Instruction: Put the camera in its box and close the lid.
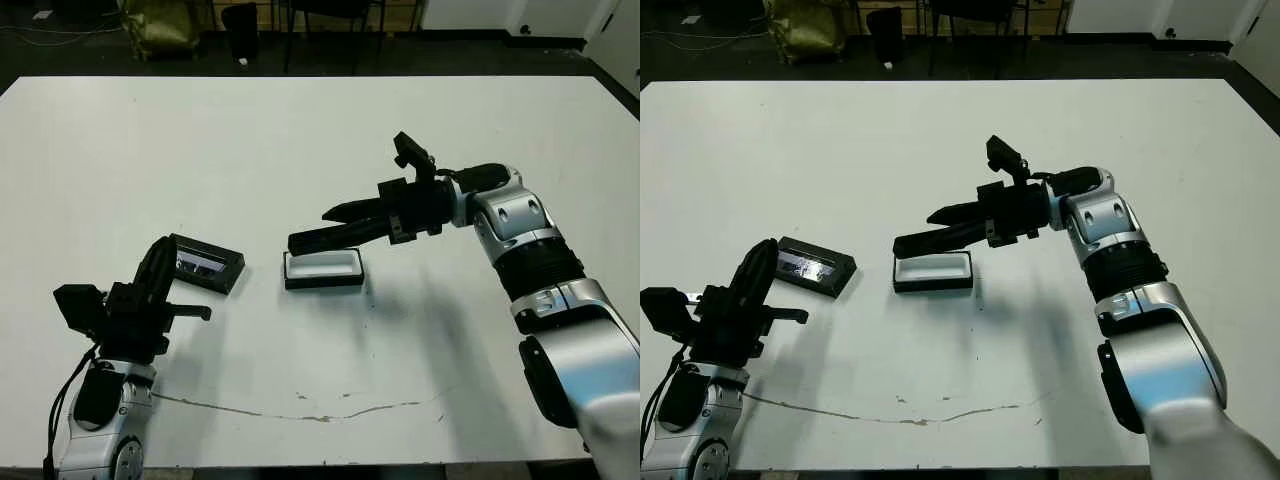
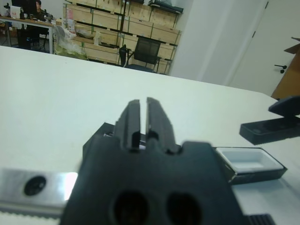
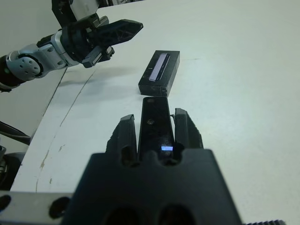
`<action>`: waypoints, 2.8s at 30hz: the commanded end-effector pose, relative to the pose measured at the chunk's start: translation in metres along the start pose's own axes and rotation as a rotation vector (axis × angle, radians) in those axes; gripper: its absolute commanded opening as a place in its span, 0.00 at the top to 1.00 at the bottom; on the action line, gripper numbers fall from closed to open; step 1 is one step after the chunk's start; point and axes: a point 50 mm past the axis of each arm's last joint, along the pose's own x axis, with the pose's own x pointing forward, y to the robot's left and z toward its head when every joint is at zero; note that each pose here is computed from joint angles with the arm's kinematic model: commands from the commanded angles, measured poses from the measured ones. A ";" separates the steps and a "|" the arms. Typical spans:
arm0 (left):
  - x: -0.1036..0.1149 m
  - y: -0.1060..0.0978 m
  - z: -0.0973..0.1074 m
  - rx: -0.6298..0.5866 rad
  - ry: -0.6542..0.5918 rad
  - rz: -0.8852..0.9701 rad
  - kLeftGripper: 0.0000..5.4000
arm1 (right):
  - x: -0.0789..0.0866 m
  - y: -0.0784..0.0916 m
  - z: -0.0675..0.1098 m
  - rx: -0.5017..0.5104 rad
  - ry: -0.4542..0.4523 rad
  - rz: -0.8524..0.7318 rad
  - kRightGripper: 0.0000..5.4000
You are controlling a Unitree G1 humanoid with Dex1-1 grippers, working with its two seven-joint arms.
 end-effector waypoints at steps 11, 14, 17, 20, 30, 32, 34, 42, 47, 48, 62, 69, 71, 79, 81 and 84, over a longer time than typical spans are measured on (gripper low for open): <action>-0.003 0.003 -0.004 0.006 0.029 0.005 1.00 | -0.003 -0.001 -0.014 -0.031 0.130 -0.048 0.90; -0.002 0.003 -0.005 0.002 0.026 0.002 1.00 | -0.003 -0.001 -0.018 -0.017 0.134 -0.052 0.90; -0.003 0.004 -0.005 -0.001 0.028 0.004 1.00 | -0.003 -0.002 -0.020 -0.021 0.146 -0.059 0.90; -0.003 0.004 -0.005 0.005 0.029 0.010 1.00 | -0.003 -0.003 -0.022 -0.016 0.152 -0.063 0.90; -0.004 0.003 -0.005 0.008 0.031 0.011 1.00 | -0.002 -0.003 -0.027 -0.020 0.161 -0.080 0.90; -0.004 0.003 -0.005 0.010 0.032 0.011 1.00 | -0.001 -0.003 -0.027 -0.024 0.153 -0.071 0.90; -0.004 0.003 -0.006 0.010 0.033 0.012 1.00 | 0.000 -0.003 -0.027 -0.010 0.142 -0.064 0.90; -0.003 0.002 -0.006 0.006 0.031 0.008 1.00 | 0.006 -0.002 -0.024 -0.036 0.121 -0.051 0.90; -0.003 0.002 -0.005 0.013 0.030 0.004 1.00 | 0.006 -0.002 -0.019 -0.041 0.100 -0.047 0.90; -0.003 0.002 -0.005 0.009 0.029 0.003 1.00 | 0.006 -0.002 -0.018 -0.042 0.088 -0.039 0.90; 0.000 0.001 -0.003 0.000 0.034 -0.006 1.00 | 0.008 -0.003 -0.008 -0.034 0.021 -0.006 0.90; -0.001 0.001 -0.004 -0.006 0.030 -0.003 1.00 | 0.010 -0.003 -0.011 -0.047 0.062 -0.021 0.90; -0.002 0.001 -0.004 -0.003 0.030 0.000 1.00 | 0.011 -0.003 -0.011 -0.052 0.068 -0.022 0.90; -0.003 0.002 -0.004 0.007 0.033 0.016 1.00 | 0.010 -0.002 -0.015 -0.067 0.083 -0.031 0.90; -0.003 0.002 -0.004 -0.003 0.033 0.019 1.00 | 0.010 -0.002 -0.016 -0.080 0.087 -0.030 0.90; -0.003 0.002 -0.004 -0.010 0.028 0.014 1.00 | 0.011 -0.002 -0.018 -0.080 0.095 -0.027 0.90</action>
